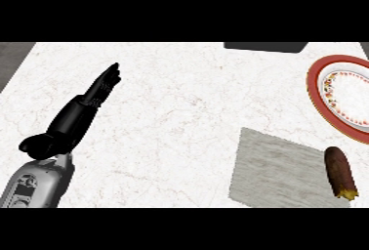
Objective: Pick the lemon from the placemat and place it in the plate
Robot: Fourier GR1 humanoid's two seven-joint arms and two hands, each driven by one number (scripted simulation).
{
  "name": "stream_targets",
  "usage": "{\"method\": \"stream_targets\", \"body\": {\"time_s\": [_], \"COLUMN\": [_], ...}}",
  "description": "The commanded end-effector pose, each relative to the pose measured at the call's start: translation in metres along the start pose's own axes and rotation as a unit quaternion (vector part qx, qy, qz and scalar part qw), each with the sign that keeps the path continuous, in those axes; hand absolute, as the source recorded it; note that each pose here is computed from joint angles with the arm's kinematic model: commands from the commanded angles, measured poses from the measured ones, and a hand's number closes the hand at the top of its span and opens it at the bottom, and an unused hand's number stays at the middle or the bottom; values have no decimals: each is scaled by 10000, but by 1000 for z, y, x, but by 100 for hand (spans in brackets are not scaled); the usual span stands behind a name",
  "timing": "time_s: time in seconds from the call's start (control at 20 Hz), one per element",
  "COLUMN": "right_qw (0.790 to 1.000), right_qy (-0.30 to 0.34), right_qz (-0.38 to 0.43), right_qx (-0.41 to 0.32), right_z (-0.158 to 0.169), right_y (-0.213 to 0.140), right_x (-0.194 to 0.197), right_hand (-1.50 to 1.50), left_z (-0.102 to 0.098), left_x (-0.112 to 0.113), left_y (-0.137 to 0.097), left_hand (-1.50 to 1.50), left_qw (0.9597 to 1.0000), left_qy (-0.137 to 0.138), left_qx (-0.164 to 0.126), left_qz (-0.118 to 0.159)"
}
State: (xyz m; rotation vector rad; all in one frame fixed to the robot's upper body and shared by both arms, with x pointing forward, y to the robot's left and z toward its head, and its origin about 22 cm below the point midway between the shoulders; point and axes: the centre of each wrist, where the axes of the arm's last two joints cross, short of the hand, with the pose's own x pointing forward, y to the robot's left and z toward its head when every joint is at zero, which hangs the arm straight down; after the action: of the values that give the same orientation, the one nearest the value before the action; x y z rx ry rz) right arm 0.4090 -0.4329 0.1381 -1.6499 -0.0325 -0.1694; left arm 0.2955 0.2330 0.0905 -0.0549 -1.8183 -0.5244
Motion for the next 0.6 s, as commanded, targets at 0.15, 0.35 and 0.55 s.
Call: {"method": "stream_targets", "body": {"time_s": [0.15, 0.35, 0.55], "right_qw": [9865, 9832, 9777], "right_qy": [1220, 1051, 553], "right_qz": [-1082, -1436, -1876], "right_qx": [-145, -416, -767], "right_z": [16, 18, 30], "right_y": [35, 37, 44], "right_x": [-9, -10, -9], "right_hand": [-150, -150, -150], "left_z": [7, 4, 14], "left_x": [-3, 0, -9], "left_y": [1, 2, -8], "left_hand": [0, 0, 0], "left_qw": [10000, 10000, 10000], "left_qy": [42, 47, 77], "left_qx": [-9, -62, 28], "left_qz": [28, 24, 39]}}
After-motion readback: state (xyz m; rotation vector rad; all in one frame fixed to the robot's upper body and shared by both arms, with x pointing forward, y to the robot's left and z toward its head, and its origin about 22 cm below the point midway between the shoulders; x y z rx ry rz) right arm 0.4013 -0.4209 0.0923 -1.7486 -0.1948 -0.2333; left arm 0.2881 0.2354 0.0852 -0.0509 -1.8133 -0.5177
